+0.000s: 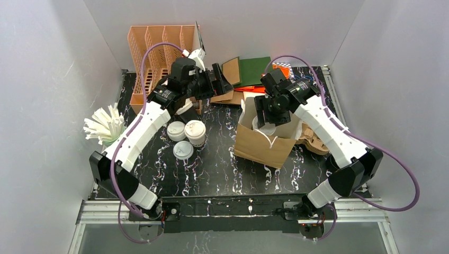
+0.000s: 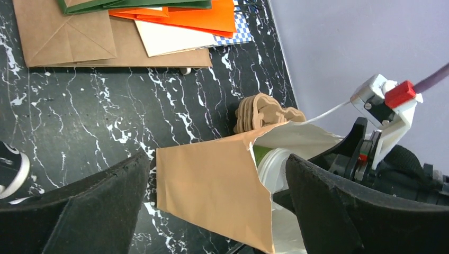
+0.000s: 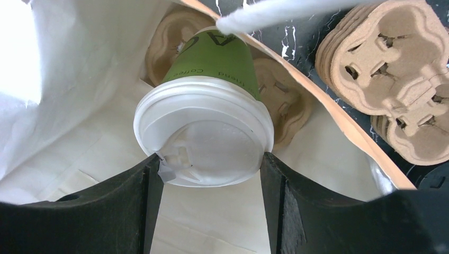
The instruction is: Pack the takeout coffee
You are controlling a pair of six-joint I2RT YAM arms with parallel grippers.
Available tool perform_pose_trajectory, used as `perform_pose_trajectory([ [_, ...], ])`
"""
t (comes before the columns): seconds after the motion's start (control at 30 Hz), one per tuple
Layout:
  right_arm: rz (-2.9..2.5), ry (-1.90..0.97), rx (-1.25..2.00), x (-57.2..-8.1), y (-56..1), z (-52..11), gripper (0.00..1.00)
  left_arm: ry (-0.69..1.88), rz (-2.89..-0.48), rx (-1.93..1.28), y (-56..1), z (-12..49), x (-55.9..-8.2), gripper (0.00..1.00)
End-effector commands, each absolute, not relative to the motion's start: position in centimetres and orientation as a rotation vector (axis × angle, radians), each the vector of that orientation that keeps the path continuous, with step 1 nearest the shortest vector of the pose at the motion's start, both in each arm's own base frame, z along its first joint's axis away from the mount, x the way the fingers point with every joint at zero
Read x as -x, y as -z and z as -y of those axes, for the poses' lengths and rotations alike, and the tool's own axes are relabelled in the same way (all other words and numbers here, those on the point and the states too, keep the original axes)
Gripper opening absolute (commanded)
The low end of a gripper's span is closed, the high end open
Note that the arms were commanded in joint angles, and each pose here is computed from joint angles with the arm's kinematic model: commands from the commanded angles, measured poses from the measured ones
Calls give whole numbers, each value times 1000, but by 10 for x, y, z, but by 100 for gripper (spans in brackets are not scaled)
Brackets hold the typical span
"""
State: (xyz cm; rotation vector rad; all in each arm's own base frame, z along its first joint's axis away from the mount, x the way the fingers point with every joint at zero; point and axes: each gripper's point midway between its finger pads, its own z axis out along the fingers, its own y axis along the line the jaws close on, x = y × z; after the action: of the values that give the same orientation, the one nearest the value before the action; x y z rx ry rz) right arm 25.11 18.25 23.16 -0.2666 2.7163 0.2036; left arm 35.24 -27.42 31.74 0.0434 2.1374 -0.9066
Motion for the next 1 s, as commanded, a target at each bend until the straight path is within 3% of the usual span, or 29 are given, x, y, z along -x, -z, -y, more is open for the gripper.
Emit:
perform_pose_trajectory([
  [0.0,-2640,-184,306,-250,-246,-170,26,995,-2148,-78,-338,308,-334,98],
  [0.23,-2620,-203,255,-239,-251,-161,26,836,-2329,-208,-326,339,-334,98],
  [0.37,-2625,-203,231,-235,-251,-158,26,708,-2381,-210,-320,326,-337,85],
  [0.7,-2628,-165,200,-233,-256,-151,27,586,-2490,-268,-311,316,-328,98],
  [0.97,-2640,-167,159,-235,-258,-153,27,604,-2594,-398,-281,332,-294,96],
])
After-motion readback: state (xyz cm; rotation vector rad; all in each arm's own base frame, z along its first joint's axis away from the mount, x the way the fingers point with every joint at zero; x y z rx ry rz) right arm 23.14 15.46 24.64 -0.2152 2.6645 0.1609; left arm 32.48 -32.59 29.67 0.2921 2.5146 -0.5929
